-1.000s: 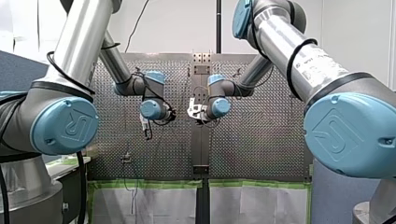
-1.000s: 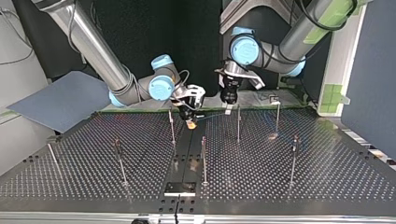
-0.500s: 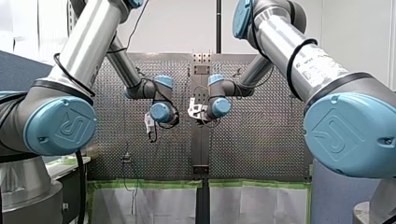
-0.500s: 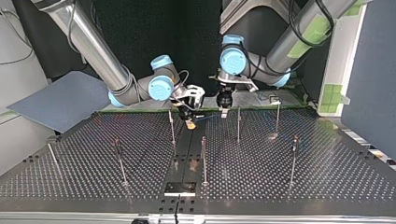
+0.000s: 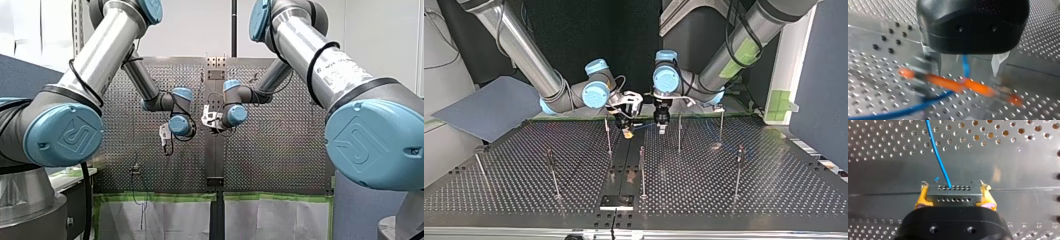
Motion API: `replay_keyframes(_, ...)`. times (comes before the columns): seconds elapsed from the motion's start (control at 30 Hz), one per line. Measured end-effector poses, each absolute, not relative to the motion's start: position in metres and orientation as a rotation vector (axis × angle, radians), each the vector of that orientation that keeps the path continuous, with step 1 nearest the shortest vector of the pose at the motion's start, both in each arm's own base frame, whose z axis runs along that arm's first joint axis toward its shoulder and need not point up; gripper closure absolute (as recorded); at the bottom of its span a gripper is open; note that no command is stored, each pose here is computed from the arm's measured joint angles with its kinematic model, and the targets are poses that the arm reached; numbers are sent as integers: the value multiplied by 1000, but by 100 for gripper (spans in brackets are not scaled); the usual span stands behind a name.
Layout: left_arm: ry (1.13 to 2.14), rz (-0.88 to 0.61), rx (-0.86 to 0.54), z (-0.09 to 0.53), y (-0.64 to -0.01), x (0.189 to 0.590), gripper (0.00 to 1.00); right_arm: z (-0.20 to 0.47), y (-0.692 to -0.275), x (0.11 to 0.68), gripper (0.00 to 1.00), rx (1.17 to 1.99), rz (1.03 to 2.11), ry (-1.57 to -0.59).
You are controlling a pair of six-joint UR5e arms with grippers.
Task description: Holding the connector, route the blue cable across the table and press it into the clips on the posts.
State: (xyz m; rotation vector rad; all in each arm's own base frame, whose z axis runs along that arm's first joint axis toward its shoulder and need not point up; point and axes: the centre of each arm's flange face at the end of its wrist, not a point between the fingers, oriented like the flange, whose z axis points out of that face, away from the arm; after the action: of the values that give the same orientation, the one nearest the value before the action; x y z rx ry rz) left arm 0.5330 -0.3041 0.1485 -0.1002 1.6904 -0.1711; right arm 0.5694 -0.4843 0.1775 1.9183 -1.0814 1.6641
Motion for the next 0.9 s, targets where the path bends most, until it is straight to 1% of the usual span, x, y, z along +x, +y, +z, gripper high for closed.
replay_keyframes(0.33, 1706, -143, -124, 136, -303, 536, 0, 178, -487, 567, 100, 1916, 1665, -1083)
replay_keyframes(0.37, 1706, -142, -124, 136, -303, 535, 18, 178, -487, 567, 100, 1916, 1665, -1083)
replay_keyframes(0.4, 1706, -142, -124, 136, -303, 535, 29, 178, -487, 567, 100, 1917, 1666, -1082)
replay_keyframes(0.43, 1705, -142, -124, 136, -303, 535, 29, 178, -488, 567, 100, 1918, 1666, -1082)
replay_keyframes(0.47, 1704, -143, -124, 136, -304, 535, 42, 178, -487, 567, 100, 1918, 1666, -1082)
replay_keyframes(0.5, 1703, -144, -124, 137, -304, 535, 60, 178, -487, 567, 100, 1919, 1666, -1082)
replay_keyframes(0.53, 1701, -145, -124, 137, -304, 535, 60, 178, -487, 567, 100, 1919, 1666, -1082)
replay_keyframes(0.57, 1699, -147, -125, 137, -304, 535, 72, 178, -487, 567, 100, 1919, 1666, -1082)
replay_keyframes(0.6, 1698, -148, -127, 137, -304, 535, 89, 178, -487, 567, 100, 1919, 1666, -1082)
replay_keyframes(0.63, 1697, -151, -130, 137, -305, 536, 89, 178, -487, 567, 100, 1921, 1665, -1083)
replay_keyframes(0.7, 1696, -158, -138, 138, -304, 536, 100, 178, -487, 567, 100, 1922, 1663, -1084)
replay_keyframes(0.9, 1705, -162, -146, 139, -303, 535, 100, 181, -487, 566, 100, 1923, 1662, -1085)
